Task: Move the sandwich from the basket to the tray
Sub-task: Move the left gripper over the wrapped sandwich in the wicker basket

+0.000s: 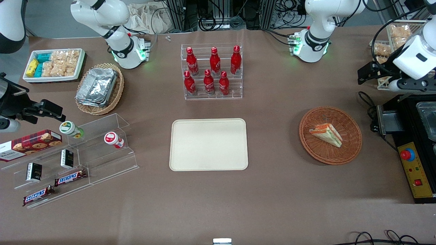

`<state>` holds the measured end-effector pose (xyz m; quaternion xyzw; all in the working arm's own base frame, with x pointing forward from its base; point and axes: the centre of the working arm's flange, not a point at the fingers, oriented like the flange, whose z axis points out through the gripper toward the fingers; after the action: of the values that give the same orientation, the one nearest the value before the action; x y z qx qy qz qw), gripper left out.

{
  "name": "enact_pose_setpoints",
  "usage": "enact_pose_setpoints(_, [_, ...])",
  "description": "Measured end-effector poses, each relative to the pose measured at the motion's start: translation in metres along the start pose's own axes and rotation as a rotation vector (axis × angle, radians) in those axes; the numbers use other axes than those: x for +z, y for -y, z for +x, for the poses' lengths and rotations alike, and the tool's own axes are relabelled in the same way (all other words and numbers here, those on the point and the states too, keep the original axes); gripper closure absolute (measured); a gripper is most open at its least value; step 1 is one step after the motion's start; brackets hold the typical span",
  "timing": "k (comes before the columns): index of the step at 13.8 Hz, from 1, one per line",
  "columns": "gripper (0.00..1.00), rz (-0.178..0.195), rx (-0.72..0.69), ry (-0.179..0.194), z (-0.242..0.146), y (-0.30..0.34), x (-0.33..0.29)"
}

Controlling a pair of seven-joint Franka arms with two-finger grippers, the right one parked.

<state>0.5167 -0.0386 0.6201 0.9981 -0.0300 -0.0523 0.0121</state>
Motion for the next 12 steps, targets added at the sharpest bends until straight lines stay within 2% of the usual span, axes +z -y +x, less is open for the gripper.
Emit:
enact_pose_setpoints(3, [0.00, 0.004, -0.002, -0.004, 0.017, 0.000, -0.003])
enact_pose_setpoints(5, [0.00, 0.007, -0.022, 0.007, 0.024, 0.004, 0.001])
enact_pose_setpoints(8, [0.00, 0.013, -0.186, 0.061, 0.041, 0.009, 0.028])
enact_pose_setpoints(10, [0.00, 0.027, -0.348, 0.109, 0.060, 0.009, 0.059])
enact_pose_setpoints(12, [0.00, 0.041, -0.452, 0.138, 0.077, 0.010, 0.092])
